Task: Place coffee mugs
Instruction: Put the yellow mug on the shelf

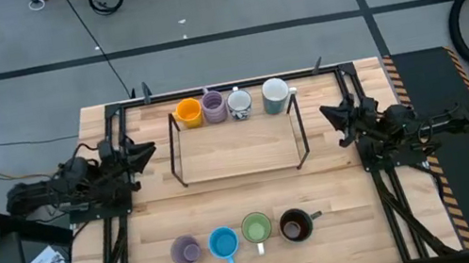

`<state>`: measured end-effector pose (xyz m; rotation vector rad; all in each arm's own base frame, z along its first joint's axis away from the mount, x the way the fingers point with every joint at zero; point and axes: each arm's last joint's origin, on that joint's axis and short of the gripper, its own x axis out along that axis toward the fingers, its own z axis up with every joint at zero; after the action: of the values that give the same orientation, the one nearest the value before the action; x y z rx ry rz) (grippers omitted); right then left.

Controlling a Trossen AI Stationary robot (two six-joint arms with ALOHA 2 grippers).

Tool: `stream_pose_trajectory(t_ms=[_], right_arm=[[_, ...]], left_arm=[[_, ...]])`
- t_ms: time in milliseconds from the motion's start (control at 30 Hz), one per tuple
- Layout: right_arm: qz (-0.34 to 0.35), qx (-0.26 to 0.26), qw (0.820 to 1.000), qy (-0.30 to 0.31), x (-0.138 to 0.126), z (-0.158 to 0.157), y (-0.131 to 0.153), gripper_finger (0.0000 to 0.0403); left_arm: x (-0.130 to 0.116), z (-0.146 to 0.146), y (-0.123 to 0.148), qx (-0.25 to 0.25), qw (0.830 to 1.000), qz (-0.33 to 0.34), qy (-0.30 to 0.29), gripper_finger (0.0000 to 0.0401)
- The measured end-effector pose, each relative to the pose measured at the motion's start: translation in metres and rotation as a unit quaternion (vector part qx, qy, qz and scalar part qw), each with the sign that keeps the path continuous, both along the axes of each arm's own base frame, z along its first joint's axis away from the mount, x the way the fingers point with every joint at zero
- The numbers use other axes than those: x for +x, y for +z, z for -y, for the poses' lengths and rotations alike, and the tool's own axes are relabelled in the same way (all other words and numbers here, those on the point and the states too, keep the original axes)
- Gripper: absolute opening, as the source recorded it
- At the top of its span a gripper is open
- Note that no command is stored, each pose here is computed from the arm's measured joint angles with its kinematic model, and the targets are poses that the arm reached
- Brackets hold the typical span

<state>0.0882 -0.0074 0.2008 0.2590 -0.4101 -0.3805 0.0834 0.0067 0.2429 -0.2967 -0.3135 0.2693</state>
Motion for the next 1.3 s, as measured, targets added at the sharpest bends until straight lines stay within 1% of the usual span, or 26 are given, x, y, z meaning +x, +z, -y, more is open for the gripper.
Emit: stream_pose_trajectory(t_ms=[67, 167, 300, 433, 533, 633, 767, 867, 1033, 1233, 1300], right_arm=[[0.009, -0.017, 1.0, 0.006, -0.001, -0.001, 0.003, 0.002], [0.008, -0.039, 0.999, -0.005, -0.002, 0.0, 0.006, 0.002], [0.01, -0.054, 0.998, -0.009, -0.005, 0.0, 0.017, 0.002], [-0.004, -0.059, 0.998, -0.005, -0.005, -0.001, 0.027, 0.002], [-0.019, -0.061, 0.998, -0.011, -0.003, -0.001, 0.034, 0.002], [-0.033, -0.058, 0.997, -0.025, 0.002, 0.0, 0.043, 0.002], [-0.074, -0.076, 0.993, -0.043, 0.009, 0.001, 0.056, 0.002], [-0.103, -0.094, 0.989, -0.038, 0.016, 0.001, 0.066, 0.002], [-0.157, -0.116, 0.98, -0.04, 0.033, 0.002, 0.065, 0.002], [-0.214, -0.145, 0.962, -0.092, 0.044, 0.006, 0.059, 0.002], [-0.225, -0.153, 0.956, -0.112, 0.044, 0.008, 0.059, 0.002]], left_arm=[[0.0, 0.0, 0.008, -0.001, 1.0, -0.027, 0.0, 0.0084], [0.001, 0.0, 0.022, -0.005, 0.997, -0.076, 0.004, 0.0084], [0.011, 0.0, 0.042, -0.013, 0.991, -0.132, 0.011, 0.0084], [0.03, -0.001, 0.061, -0.027, 0.983, -0.183, 0.017, 0.0084], [0.048, -0.005, 0.071, -0.038, 0.97, -0.24, 0.027, 0.0084], [0.064, -0.015, 0.083, -0.05, 0.955, -0.292, 0.031, 0.0084], [0.087, -0.036, 0.099, -0.077, 0.942, -0.328, 0.014, 0.0084], [0.104, -0.054, 0.103, -0.091, 0.926, -0.366, 0.003, 0.0084], [0.132, -0.089, 0.103, -0.107, 0.89, -0.444, -0.002, 0.0084], [0.161, -0.126, 0.099, -0.116, 0.842, -0.526, -0.011, 0.0084], [0.17, -0.136, 0.097, -0.115, 0.831, -0.543, -0.012, 0.0084]])
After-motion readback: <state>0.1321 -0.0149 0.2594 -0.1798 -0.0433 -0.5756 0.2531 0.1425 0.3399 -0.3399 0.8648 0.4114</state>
